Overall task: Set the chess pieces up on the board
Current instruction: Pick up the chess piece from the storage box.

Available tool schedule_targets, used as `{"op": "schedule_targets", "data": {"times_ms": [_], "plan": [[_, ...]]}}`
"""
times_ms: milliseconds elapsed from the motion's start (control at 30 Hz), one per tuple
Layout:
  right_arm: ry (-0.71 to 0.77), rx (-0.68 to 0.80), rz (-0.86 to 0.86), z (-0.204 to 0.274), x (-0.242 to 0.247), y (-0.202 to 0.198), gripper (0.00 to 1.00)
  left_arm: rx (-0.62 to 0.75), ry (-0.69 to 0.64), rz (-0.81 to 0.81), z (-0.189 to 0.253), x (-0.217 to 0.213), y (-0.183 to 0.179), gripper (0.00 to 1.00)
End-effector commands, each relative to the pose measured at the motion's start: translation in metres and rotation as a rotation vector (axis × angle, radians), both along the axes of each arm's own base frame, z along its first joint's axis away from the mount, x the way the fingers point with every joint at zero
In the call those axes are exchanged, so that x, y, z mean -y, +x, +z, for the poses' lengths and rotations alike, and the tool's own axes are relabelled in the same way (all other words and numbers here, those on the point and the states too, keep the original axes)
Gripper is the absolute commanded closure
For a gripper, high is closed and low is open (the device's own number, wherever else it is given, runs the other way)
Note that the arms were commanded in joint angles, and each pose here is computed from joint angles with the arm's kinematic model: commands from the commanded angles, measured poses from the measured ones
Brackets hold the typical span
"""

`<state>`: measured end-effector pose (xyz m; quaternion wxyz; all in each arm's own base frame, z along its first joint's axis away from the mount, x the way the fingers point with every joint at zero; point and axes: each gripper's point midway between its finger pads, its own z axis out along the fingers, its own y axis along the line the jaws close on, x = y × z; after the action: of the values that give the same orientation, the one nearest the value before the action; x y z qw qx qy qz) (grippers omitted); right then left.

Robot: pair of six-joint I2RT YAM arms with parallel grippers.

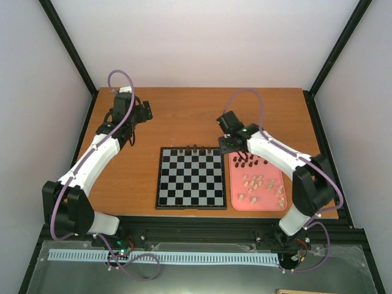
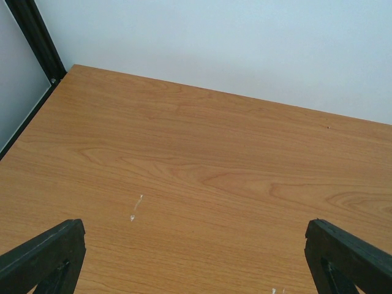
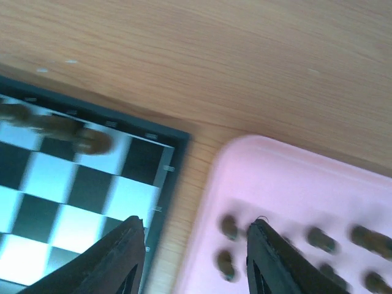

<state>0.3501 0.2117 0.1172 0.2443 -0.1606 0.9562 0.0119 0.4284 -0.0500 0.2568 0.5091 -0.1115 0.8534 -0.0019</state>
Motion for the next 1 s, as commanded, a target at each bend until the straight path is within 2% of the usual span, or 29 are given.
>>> {"op": "schedule_targets", "data": {"times_ms": [0,167,367,967], "plan": [[-0.062,0.045,-0.187,0.002,0.065,0.001,0.53,0.028,-0.005,-0.010,0.010,0.003,0.003,0.00],[-0.109,0.002,-0.323,-0.024,0.122,-0.006,0.53,0.025,-0.011,-0.017,0.009,0.004,0.003,0.00],[-0.089,-0.002,-0.400,-0.037,0.153,-0.002,0.53,0.028,-0.016,-0.022,0.010,0.005,0.003,0.00],[-0.050,-0.067,-0.447,-0.068,0.174,0.010,0.58,0.021,-0.018,-0.028,0.006,0.007,0.006,0.00]]}}
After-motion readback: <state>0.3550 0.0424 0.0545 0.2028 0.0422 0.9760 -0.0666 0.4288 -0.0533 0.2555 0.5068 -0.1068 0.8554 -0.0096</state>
